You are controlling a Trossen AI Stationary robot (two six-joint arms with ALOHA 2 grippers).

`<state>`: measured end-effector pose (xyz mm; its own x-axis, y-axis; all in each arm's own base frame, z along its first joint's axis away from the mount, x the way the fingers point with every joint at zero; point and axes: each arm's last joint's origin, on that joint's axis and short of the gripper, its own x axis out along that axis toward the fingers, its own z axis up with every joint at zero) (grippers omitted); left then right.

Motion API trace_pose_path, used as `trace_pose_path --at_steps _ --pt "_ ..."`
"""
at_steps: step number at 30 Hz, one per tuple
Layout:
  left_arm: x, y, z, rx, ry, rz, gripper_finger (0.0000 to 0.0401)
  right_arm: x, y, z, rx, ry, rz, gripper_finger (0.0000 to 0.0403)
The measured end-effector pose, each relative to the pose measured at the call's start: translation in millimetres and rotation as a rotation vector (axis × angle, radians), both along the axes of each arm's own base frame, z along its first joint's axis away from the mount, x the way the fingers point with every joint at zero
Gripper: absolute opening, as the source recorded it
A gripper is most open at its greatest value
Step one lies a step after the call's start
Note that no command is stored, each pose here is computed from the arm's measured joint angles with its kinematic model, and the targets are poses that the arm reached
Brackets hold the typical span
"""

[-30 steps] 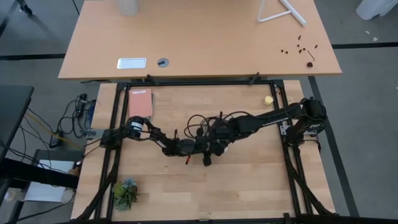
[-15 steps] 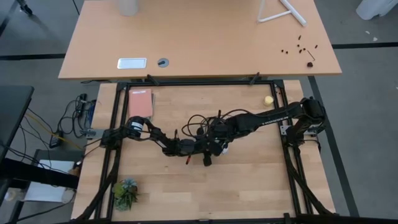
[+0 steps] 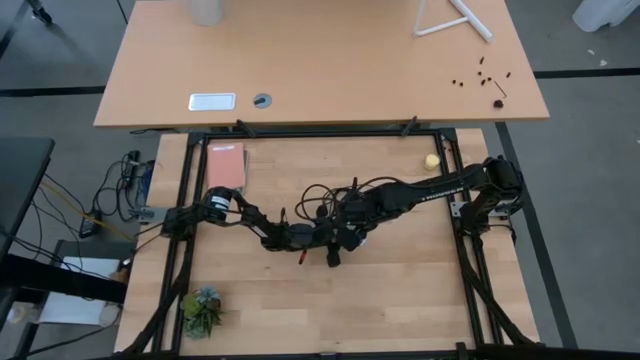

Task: Screw lightbulb
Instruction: Remove the lightbulb from the socket

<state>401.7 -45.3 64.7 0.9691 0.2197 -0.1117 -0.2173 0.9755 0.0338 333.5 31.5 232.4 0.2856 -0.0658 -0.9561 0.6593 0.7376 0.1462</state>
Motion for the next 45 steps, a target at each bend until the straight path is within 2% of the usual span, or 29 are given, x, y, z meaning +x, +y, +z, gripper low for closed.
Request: trace_pose_path --at_steps 12,17,27,38,45 --pt "0.0 0.0 0.1 0.000 -0.001 0.000 0.0183 6.9 3.1 -7.8 0.000 0.004 0.000 0.0310" --pt "0.0 0.0 -0.1 0.001 0.000 0.000 0.0183 11.9 5.1 1.8 -0.037 0.024 0.009 0.0292" --pt "0.1 -0.1 0.0 0.001 -0.001 -0.003 0.0183 27.3 6.2 7.5 -0.070 0.169 0.060 0.0287" --pt "0.1 0.0 0.0 0.001 0.000 -0.001 0.0183 27.9 5.5 8.8 -0.048 0.173 0.093 0.0286" --pt "0.1 0.0 0.0 0.001 0.000 -0.001 0.0183 28.9 5.2 8.9 -0.067 0.171 0.200 0.0280"
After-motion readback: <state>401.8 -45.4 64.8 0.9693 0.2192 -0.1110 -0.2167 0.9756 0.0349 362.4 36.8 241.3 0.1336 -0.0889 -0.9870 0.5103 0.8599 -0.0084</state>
